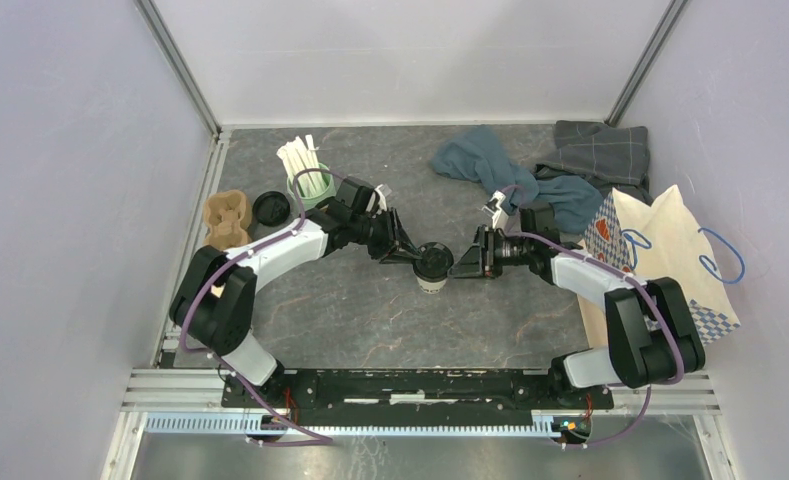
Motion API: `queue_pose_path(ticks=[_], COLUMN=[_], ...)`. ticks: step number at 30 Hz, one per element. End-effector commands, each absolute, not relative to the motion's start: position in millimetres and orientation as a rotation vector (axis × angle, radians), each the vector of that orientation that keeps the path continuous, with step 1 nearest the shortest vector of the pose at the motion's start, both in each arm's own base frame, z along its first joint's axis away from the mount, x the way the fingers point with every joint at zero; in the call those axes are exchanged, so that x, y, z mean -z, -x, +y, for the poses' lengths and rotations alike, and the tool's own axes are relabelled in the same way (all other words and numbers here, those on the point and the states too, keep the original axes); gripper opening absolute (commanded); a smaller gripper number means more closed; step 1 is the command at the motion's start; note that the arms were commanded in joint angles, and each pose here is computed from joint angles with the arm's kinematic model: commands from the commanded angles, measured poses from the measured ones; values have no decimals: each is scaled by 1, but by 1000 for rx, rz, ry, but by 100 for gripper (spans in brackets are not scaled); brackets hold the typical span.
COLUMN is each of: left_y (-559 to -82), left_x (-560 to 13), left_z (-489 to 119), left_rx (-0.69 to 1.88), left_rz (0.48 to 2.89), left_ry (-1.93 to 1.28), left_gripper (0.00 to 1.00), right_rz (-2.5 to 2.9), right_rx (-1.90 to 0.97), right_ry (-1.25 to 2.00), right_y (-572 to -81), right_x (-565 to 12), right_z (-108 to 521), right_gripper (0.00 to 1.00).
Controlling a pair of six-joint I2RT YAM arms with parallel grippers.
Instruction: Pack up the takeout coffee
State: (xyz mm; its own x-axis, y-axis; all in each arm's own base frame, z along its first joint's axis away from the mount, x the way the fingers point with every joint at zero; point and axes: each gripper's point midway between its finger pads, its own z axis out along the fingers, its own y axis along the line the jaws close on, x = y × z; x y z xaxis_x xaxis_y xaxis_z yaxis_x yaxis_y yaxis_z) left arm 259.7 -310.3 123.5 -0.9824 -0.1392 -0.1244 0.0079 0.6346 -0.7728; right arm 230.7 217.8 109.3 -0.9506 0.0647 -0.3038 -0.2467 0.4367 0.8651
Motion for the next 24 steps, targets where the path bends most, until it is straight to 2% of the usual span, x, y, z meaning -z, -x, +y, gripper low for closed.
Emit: queue_pose_path(ticks=[1, 8, 13, 20, 22, 24], left_y=[-263, -256, -253, -253, -254, -256], left_x=[-120, -110, -102, -94, -96, -101], left_z=[-309, -306, -303, -299, -299, -300], left_rx=[1239, 1221, 1196, 1163, 1157, 1154], left_rz=[2684, 2711, 2725, 2741, 2740, 2733], left_ry=[108, 126, 141, 150, 142, 131], left_gripper=[34, 32, 31, 30, 30, 30], right_rz=[2359, 2445, 2652, 2786, 2778, 2687], right_rx=[-1526, -1429, -1182, -879, -916, -1164], right_ry=[147, 19, -91, -30, 38, 128], right_y=[-241, -246, -234, -230, -231, -232], right_x=[-111, -78, -16, 10, 4, -25], right_z=[222, 215, 191, 161, 164, 189], right_gripper=[43, 37, 32, 32, 35, 39])
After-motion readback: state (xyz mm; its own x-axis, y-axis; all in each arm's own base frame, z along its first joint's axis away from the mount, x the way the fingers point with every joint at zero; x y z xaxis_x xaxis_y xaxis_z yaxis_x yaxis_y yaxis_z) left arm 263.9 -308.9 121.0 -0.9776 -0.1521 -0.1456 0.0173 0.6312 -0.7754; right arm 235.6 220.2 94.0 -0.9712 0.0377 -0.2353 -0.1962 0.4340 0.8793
